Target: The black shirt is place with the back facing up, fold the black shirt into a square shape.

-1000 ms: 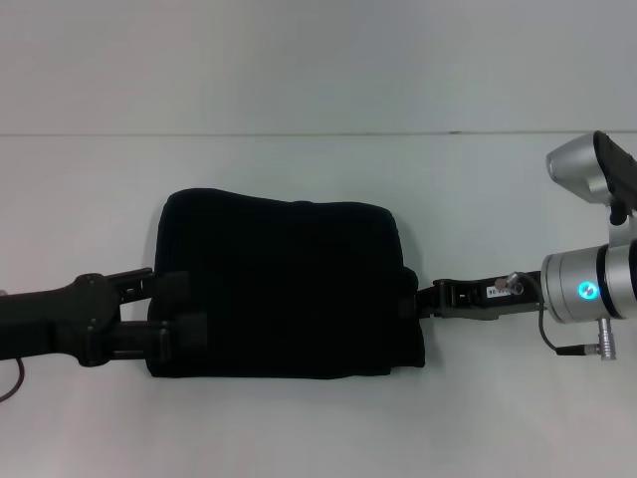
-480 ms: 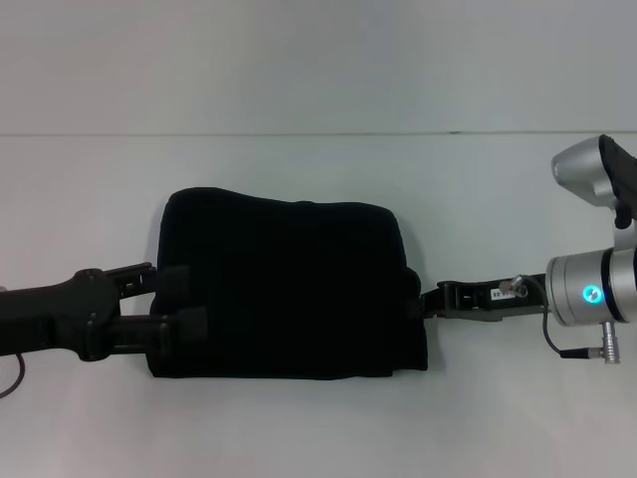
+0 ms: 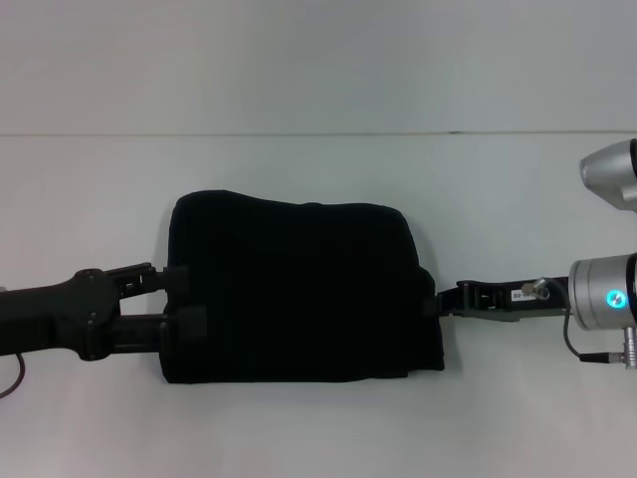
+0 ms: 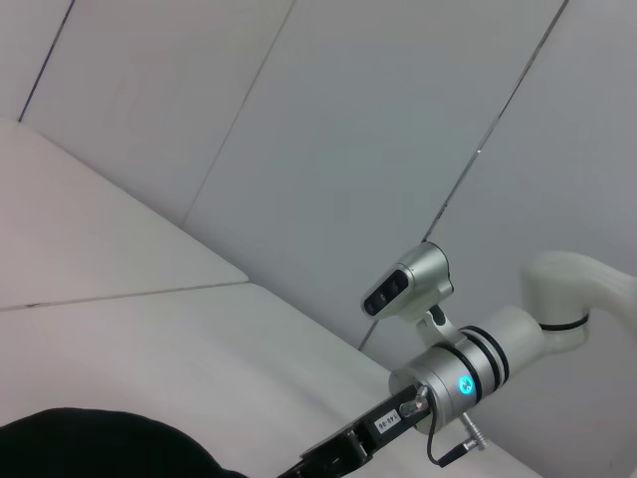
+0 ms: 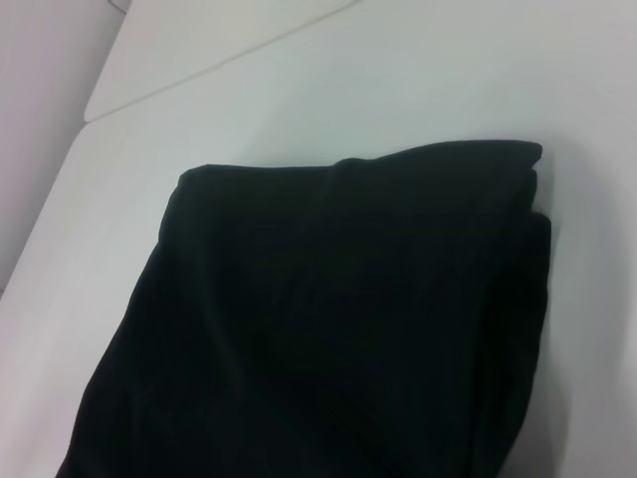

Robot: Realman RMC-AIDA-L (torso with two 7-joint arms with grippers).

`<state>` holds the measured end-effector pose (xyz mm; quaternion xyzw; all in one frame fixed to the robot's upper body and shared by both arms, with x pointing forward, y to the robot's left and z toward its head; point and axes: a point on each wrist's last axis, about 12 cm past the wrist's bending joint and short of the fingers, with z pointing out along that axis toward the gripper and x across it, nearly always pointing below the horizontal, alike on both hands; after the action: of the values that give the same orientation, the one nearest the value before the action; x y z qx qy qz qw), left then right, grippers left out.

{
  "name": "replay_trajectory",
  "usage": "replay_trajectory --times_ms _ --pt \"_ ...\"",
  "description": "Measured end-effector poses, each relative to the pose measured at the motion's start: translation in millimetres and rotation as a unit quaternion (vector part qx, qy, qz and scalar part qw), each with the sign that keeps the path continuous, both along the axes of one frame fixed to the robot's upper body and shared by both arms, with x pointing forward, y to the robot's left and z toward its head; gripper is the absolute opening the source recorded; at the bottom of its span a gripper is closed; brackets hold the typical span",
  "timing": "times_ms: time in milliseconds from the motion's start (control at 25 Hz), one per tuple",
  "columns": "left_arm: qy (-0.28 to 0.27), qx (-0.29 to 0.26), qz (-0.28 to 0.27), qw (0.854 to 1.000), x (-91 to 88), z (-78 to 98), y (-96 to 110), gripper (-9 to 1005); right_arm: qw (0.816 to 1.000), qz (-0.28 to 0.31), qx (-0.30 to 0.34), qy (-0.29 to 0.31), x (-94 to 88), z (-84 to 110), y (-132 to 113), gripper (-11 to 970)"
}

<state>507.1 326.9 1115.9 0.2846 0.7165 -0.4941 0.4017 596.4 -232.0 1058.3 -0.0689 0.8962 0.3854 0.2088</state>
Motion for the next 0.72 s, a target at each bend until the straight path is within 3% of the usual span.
replay_trajectory --times_ms 720 --pt "0.002 -0.001 0.003 1.000 -0.8 -0.9 0.7 941 1.000 -0.019 0.010 -0.022 -9.9 0.1 -26.0 53"
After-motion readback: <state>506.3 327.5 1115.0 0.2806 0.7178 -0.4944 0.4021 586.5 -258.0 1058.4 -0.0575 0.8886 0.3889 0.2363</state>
